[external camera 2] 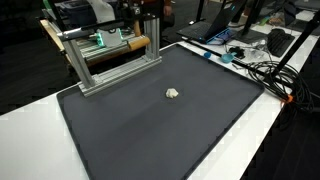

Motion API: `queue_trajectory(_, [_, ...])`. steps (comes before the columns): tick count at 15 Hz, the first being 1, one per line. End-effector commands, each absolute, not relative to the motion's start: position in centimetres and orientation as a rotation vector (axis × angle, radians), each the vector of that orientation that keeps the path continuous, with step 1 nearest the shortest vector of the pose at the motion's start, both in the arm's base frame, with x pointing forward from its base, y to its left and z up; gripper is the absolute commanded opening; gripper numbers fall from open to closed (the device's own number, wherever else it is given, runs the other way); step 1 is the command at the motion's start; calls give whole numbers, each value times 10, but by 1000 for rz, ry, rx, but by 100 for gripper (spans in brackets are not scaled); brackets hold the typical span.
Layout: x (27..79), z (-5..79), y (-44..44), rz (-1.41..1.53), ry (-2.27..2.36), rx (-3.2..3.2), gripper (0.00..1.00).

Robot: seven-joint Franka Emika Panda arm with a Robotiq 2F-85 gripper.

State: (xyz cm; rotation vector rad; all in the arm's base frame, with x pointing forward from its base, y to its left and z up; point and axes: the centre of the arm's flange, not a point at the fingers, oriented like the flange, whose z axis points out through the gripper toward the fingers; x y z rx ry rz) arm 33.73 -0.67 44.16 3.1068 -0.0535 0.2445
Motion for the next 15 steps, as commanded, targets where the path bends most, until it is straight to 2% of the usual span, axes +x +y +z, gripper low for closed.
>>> queue_trajectory(1, [327, 438, -11, 174, 43, 3133, 89])
queue_trajectory(2, [327, 437, -12, 161, 55, 3133, 53])
queue_trajectory(3, [327, 437, -13, 153, 62, 3132, 57])
queue_trajectory(6, [327, 438, -13, 166, 63, 3138, 38])
queue_trajectory(7, [328, 439, -13, 177, 47, 3139, 34])
queue_trajectory(13, [333, 443, -5, 230, -31, 3149, 34])
queue_trajectory(14, [332, 442, -6, 251, -48, 3144, 84])
queue_trajectory(15, [332, 442, -7, 264, -61, 3149, 60])
